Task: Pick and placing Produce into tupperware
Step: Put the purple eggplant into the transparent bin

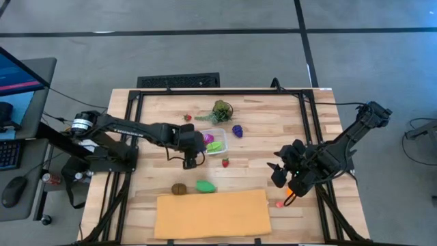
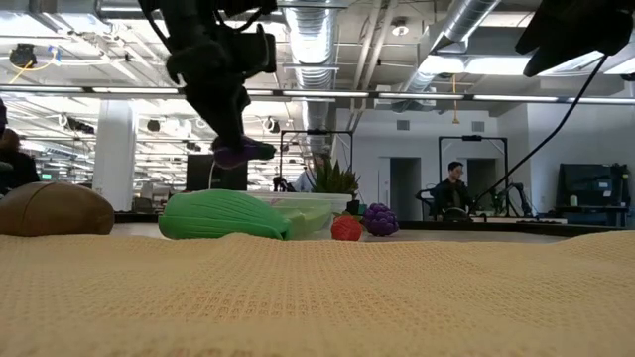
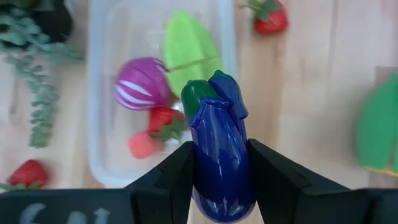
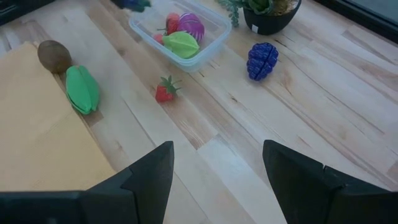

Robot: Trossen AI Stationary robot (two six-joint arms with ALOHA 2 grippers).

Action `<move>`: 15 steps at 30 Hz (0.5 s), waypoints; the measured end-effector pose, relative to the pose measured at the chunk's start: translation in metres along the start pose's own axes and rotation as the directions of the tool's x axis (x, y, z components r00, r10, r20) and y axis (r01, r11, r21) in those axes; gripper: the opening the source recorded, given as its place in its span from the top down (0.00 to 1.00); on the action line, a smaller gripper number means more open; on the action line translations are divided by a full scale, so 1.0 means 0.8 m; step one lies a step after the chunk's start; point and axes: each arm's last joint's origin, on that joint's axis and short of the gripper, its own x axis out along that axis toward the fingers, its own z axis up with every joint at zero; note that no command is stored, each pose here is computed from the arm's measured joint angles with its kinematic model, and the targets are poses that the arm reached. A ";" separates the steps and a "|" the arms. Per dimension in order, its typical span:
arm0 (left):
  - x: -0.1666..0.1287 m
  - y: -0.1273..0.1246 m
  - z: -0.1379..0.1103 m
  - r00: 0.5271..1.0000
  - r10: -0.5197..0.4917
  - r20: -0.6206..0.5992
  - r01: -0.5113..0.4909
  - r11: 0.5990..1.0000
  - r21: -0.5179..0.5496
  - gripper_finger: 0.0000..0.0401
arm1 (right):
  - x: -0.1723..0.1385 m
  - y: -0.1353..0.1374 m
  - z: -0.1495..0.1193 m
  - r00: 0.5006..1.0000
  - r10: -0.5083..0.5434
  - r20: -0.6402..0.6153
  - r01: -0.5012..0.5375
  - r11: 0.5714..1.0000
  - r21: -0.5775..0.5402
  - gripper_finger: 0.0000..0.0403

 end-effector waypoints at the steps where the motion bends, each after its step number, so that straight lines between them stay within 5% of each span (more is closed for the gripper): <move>1: 0.001 0.004 0.002 1.000 0.005 0.010 -0.005 1.000 -0.006 0.68 | 0.000 0.000 0.000 1.000 0.000 0.000 0.000 1.000 0.000 0.41; 15: 0.009 0.050 0.014 0.993 0.059 0.103 -0.051 0.996 -0.077 0.68 | 0.000 0.000 0.000 1.000 0.002 0.001 -0.002 1.000 0.002 0.41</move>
